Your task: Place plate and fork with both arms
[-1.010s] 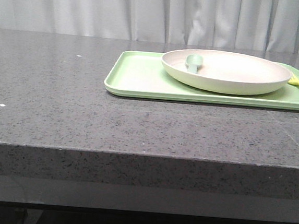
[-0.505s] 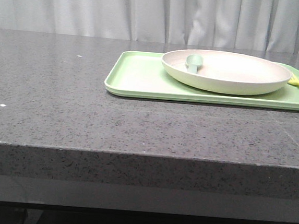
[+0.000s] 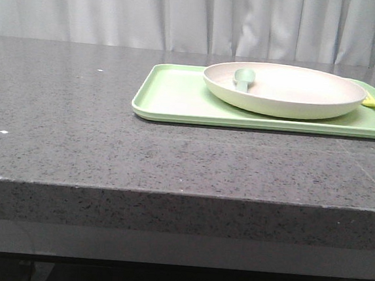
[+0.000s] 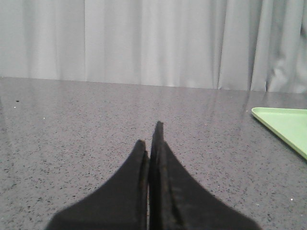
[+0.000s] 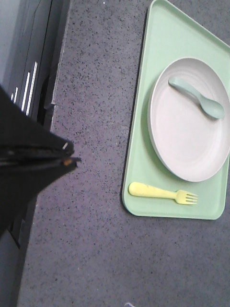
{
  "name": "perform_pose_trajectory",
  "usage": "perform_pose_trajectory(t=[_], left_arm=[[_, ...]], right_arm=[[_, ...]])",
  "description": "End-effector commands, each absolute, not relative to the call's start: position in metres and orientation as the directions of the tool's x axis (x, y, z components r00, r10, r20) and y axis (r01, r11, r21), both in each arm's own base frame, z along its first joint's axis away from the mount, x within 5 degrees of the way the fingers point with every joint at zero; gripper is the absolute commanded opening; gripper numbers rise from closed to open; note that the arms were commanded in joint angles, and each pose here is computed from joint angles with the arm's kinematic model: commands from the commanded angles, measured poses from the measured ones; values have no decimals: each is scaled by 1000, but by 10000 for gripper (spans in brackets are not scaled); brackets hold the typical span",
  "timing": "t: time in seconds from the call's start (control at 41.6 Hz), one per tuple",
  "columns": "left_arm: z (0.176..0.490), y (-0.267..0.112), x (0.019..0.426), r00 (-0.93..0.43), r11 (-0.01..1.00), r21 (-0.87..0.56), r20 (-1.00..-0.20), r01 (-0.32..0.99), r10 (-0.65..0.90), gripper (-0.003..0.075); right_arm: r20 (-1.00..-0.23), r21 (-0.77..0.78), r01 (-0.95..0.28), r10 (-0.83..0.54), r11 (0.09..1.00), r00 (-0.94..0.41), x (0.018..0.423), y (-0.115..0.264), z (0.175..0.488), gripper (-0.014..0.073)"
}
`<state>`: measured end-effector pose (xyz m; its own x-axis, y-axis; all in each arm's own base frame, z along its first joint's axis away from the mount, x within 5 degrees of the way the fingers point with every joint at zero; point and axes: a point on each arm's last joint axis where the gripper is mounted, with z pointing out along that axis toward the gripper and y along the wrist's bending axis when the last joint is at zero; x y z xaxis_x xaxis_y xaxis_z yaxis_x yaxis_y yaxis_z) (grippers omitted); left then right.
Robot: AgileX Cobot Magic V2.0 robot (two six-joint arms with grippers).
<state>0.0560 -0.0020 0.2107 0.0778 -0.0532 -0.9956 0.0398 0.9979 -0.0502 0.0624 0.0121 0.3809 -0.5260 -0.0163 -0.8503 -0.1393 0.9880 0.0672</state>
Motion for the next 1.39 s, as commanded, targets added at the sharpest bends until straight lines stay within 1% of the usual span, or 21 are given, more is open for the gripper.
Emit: perform_pose_trajectory(t=[0.0, 0.505, 0.577, 0.673, 0.77, 0.842, 0.866, 0.986, 1.106, 1.226, 1.371], left_arm=[[218, -2, 53, 172, 998, -46, -984, 52, -54, -18], [218, -2, 53, 172, 998, -46, -984, 52, -54, -18], [218, -2, 53, 170, 998, -46, -984, 52, -54, -18], [218, -2, 53, 170, 998, -46, -984, 52, -54, -18], [218, -2, 53, 170, 998, -46, -984, 52, -54, -18], [218, -2, 53, 170, 998, -46, -984, 52, -54, -18], [218, -2, 53, 170, 998, -46, -984, 52, -54, -18], [218, -2, 53, 170, 998, -46, -984, 52, -54, -18], [218, -2, 53, 170, 998, -46, -984, 52, -54, -18], [218, -2, 53, 170, 998, -46, -984, 52, -54, -18], [218, -2, 53, 170, 998, -46, -984, 52, -54, -18]], right_arm=[[-896, 57, -145, -14, 988, -443, 65, 12, 394, -67], [-896, 57, -145, -14, 988, -443, 65, 12, 394, -67], [-910, 51, -140, -11, 989, -414, 59, 11, 391, -67], [-945, -14, -75, -37, 997, -325, 56, 3, 381, -67], [-970, -36, -18, -39, 999, -240, 52, -1, 356, -67], [-983, -42, 3, -40, 999, -182, 51, -2, 335, -67], [-988, -42, 7, -40, 999, -147, 51, -2, 327, -67], [-997, -42, 13, -41, 999, -57, 50, -2, 289, -67], [-999, -40, 9, -40, 999, -12, 51, -1, 255, -67], [-998, -29, 3, -29, 1000, 52, 53, 0, 232, -67], [-992, -27, 0, -27, 1000, 124, 53, 0, 215, -67]])
